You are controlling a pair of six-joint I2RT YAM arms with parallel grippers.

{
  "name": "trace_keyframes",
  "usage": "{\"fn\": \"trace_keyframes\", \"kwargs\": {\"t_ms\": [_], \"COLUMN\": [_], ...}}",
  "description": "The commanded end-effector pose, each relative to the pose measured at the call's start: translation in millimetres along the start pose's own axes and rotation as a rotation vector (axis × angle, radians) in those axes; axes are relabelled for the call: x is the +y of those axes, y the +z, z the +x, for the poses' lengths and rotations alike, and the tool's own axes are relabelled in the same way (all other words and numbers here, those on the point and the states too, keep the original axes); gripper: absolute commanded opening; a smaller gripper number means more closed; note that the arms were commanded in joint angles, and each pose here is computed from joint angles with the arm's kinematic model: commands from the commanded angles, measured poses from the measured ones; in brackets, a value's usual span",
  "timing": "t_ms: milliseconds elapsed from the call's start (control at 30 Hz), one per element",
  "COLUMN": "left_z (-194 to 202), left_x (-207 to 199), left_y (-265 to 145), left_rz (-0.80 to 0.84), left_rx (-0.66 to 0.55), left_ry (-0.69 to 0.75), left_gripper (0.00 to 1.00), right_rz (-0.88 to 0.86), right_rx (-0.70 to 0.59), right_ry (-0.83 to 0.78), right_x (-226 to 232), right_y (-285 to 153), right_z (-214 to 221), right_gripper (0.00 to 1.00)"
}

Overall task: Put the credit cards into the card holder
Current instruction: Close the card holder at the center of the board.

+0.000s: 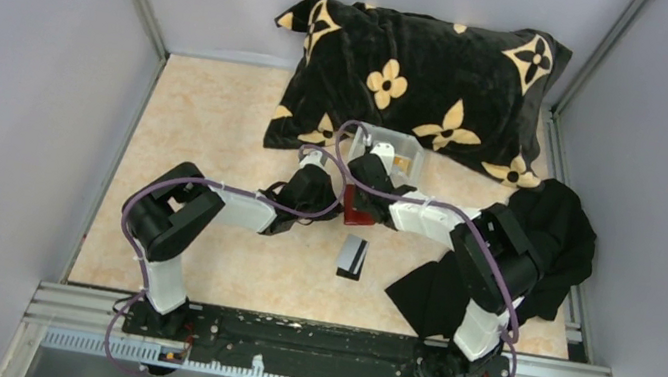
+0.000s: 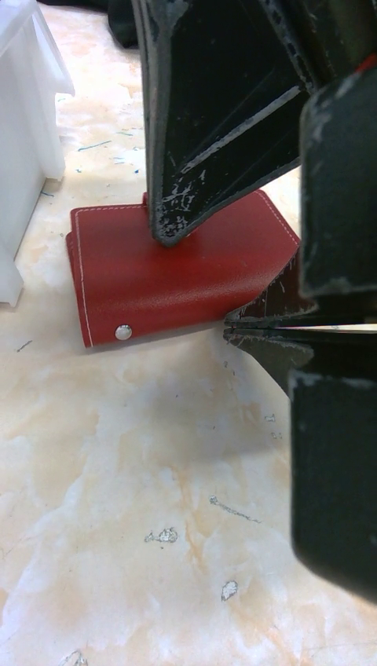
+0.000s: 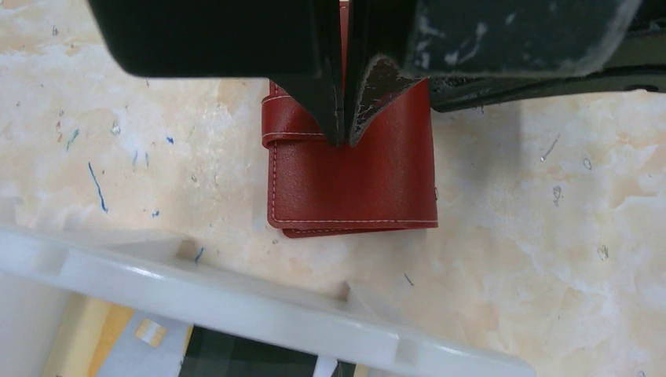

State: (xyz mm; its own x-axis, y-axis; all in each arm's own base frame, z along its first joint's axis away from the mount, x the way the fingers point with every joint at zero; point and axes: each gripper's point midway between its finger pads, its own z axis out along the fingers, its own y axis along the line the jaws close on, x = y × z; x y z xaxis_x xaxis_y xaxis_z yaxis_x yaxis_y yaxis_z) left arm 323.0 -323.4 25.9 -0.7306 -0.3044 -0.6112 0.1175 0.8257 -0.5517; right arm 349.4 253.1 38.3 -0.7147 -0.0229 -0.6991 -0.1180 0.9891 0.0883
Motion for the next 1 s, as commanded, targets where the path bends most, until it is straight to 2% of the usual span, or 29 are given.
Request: {"fn": "trace_keyframes", "kwargs": {"t_ms": [0,533,967], "left_z": [13,12,14], "left_x": [2,-6,-21], "left_y": [5,-3,-9], "left_rz": [-0.008,-0.018,-0.034], "left_rx": [0.042,0.046,0.055], "left_ry": [0.025,0.048,0.085], "left_gripper": [0.0,0.0,0.0], "right_rz": [0.035,0.027,0.027], "right_rx": [0.237,0.247,0.25], "right_ry": [-0.038,0.123,0.352], "right_x": [-18,-31,-48], "right_y": [-13,-15,-7], "right_z": [87,128,177], "right_gripper": [0.0,0.0,0.0]}}
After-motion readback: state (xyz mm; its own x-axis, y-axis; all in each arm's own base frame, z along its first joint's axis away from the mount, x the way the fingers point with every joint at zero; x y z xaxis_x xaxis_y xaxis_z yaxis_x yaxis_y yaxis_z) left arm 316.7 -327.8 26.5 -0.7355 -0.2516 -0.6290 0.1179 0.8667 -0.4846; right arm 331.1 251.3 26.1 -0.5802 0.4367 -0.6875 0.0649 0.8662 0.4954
